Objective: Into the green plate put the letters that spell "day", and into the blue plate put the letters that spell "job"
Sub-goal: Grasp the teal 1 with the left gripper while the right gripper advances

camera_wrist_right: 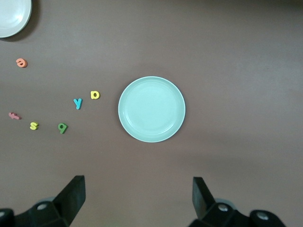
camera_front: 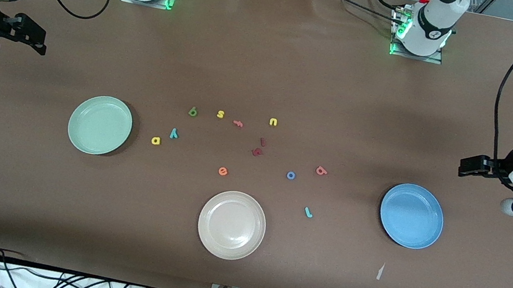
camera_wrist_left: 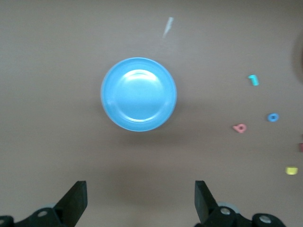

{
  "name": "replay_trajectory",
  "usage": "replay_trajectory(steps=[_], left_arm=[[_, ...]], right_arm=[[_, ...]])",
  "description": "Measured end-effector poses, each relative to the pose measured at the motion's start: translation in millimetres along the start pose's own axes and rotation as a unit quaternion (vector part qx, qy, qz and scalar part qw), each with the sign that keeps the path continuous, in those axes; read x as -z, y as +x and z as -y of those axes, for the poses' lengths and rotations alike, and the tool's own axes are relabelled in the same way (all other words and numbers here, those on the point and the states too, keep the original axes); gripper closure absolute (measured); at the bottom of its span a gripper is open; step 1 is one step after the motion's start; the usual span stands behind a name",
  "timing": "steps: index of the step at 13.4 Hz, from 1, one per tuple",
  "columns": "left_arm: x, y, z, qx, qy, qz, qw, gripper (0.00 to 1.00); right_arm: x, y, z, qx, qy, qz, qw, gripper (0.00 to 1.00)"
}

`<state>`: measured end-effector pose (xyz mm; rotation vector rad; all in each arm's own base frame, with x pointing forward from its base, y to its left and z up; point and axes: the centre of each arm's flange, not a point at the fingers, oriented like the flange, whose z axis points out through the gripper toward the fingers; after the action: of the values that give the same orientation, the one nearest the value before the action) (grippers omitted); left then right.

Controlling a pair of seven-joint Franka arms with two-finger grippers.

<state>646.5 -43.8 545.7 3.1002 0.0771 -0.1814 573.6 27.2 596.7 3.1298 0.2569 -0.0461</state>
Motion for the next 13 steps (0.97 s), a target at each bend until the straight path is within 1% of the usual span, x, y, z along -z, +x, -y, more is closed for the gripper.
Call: replay_trajectory(steps=[3, 5, 6, 9, 13], left_arm=[[-11, -2, -43, 0.032, -0.001, 0.009, 0.999, 0.0], [-29, 1, -81, 0.064, 0.001, 0.011, 0.998, 0.0], [-41, 5, -99, 0.081, -0.006, 0.01, 0.997, 0.0], [-84, 20, -143, 0.12, -0.014, 0.004, 0.993, 0.0], [-161, 42, -194, 0.175, -0.008, -0.017, 0.984, 0.0]], right_arm=[[0, 0, 0, 0.0, 0.0, 0.0, 1.0, 0.0], [0, 0, 0, 0.0, 0.0, 0.0, 1.0, 0.0], [0, 0, 0, 0.0, 0.0, 0.0, 1.0, 0.0], [0, 0, 0, 0.0, 0.0, 0.0, 1.0, 0.0], [-2, 1, 0, 0.0, 0.0, 0.002, 1.0, 0.0]])
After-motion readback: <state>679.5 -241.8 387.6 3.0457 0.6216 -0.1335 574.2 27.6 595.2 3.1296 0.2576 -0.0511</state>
